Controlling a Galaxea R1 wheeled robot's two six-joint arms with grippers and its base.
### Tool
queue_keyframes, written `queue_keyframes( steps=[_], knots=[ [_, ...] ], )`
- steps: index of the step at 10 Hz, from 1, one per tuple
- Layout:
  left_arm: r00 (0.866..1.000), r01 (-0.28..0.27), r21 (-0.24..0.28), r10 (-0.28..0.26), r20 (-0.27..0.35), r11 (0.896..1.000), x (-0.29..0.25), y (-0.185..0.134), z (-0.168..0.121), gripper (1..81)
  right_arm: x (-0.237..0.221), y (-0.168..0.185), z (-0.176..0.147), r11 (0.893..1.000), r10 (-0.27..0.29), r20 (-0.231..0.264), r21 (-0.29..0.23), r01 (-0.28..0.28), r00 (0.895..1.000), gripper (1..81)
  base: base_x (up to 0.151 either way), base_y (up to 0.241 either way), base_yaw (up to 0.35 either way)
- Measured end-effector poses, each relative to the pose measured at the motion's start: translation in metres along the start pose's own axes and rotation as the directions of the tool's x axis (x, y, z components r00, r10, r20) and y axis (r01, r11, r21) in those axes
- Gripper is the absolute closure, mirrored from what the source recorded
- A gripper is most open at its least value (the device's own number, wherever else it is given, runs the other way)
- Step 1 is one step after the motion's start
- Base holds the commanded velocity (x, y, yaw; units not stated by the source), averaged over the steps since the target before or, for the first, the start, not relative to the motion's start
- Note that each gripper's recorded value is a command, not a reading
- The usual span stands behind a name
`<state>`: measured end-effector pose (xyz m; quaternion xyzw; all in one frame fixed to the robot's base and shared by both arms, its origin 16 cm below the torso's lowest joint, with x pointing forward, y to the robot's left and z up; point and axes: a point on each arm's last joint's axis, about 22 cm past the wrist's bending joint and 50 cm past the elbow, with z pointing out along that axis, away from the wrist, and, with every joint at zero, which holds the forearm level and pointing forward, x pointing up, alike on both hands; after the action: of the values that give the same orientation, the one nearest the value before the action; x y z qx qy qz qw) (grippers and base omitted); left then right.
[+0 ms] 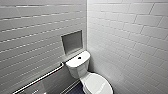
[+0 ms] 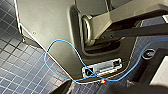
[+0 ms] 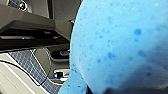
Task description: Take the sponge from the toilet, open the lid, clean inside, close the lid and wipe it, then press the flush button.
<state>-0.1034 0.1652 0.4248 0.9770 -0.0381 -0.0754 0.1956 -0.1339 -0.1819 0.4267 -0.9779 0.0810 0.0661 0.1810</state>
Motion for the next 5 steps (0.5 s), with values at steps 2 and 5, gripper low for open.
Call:
queue_keyframes(
  steps=[2,5],
  knots=[
    [0.999,-0.014,0.004,0.014,-0.035,1.0,0.017,-0.001,-0.002,1.0,0.016,-0.002,0.0,1.0,-0.014,-0.034,0.005,0.015,0.999,81.1,0.0,0.0,0.0],
    [0.996,-0.034,0.01,0.035,-0.079,0.999,0.033,-0.002,-0.004,1.0,0.031,-0.004,0.001,0.999,-0.034,-0.068,0.006,0.034,0.997,81.1,0.0,0.0,0.0]
  ],
)
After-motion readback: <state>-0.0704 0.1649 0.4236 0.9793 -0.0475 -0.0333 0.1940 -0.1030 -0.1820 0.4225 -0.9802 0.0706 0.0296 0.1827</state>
